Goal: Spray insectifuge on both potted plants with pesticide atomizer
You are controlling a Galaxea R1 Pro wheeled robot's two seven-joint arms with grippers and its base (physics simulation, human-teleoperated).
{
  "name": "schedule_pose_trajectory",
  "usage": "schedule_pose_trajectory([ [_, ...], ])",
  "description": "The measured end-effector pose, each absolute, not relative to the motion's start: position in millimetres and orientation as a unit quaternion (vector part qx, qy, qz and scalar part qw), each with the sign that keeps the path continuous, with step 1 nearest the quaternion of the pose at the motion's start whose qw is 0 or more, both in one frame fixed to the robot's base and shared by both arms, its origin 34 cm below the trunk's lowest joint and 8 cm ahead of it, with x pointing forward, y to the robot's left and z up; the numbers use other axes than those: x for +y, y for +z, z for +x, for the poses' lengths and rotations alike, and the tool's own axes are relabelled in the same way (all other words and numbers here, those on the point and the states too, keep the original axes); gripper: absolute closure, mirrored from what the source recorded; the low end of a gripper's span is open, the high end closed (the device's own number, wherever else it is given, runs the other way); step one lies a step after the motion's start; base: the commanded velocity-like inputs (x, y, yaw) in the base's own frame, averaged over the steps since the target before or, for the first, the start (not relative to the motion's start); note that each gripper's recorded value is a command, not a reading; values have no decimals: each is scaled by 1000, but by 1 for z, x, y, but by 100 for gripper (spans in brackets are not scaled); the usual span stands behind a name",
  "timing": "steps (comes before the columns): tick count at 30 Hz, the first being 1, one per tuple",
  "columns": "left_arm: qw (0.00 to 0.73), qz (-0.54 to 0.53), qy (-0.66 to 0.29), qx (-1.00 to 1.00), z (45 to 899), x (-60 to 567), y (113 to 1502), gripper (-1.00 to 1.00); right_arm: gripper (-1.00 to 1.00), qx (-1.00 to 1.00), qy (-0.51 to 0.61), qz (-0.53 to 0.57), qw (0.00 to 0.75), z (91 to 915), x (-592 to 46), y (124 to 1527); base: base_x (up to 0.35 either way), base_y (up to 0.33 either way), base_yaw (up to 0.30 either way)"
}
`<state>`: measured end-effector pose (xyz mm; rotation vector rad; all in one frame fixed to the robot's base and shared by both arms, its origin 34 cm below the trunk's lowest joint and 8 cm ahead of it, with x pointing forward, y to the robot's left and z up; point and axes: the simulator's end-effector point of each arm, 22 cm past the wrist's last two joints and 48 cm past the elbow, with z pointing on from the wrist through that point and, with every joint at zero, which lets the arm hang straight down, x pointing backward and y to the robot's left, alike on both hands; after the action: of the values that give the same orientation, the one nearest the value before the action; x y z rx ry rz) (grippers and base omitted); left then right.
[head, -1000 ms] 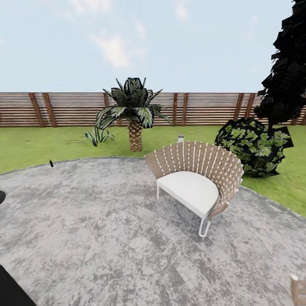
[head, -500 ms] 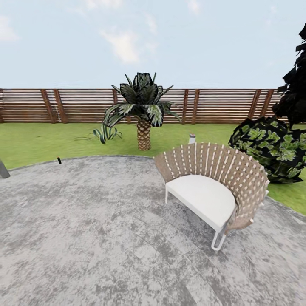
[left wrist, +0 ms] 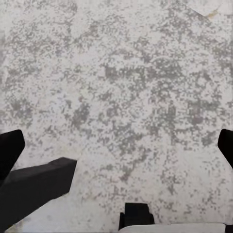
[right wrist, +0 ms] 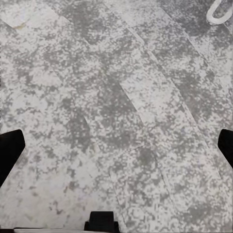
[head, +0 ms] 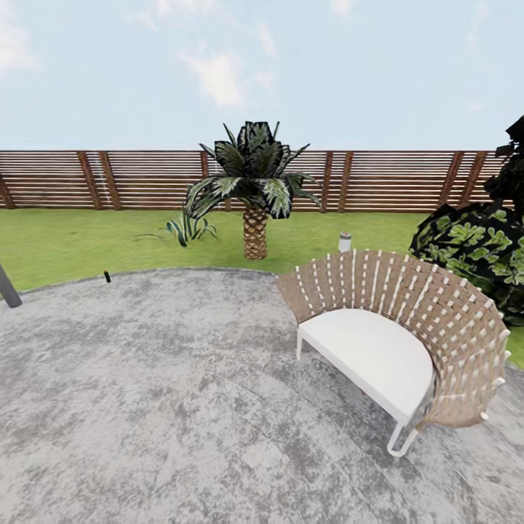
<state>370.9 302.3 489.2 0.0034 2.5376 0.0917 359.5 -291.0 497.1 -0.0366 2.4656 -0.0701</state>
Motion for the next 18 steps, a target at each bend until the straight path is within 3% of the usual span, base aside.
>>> schedule_pose_trajectory([
  [7,297,1,34,954,371,302,489,-100,-100,943,-28,-14,331,359,-292,497,325,107,0],
  [18,297,1,34,954,371,302,489,-100,-100,943,-27,-14,331,359,-291,497,337,9,0],
])
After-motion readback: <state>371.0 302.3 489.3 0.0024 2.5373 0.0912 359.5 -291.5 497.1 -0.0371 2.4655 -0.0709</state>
